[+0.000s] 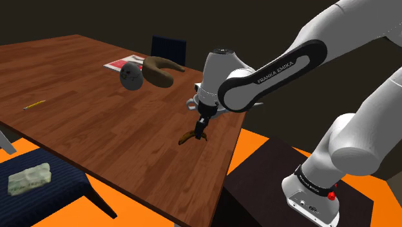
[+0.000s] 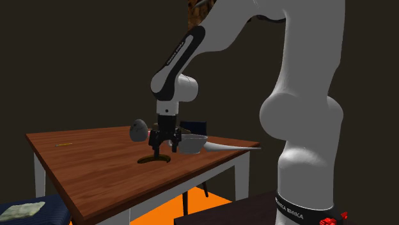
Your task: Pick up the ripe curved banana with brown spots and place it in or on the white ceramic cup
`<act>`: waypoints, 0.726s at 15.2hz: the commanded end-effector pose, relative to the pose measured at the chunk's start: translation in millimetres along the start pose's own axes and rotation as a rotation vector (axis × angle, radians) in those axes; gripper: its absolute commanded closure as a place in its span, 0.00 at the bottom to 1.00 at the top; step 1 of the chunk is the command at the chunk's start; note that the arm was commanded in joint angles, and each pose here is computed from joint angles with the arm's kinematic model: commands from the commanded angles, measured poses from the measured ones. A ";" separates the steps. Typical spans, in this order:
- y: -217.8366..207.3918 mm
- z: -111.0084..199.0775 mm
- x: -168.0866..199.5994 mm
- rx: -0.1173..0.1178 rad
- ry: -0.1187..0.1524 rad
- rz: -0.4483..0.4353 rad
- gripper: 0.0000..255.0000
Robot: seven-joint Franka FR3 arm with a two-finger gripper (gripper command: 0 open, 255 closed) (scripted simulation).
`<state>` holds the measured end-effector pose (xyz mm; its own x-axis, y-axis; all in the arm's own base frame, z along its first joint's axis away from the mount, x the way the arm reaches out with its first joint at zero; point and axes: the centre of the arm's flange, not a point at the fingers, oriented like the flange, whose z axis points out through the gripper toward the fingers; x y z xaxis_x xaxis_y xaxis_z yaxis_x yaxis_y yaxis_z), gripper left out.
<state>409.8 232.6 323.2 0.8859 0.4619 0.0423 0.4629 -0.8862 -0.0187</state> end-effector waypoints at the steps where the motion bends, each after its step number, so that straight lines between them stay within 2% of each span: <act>1: 0.0 11.4 0.4 0.000 0.002 0.001 0.00; 3: 0.0 19.7 0.4 0.000 0.002 0.001 0.00; 11: 0.0 19.7 0.4 0.000 0.002 0.001 0.00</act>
<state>410.7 233.5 303.5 0.8864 0.4607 0.0444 0.4618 -0.8868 -0.0188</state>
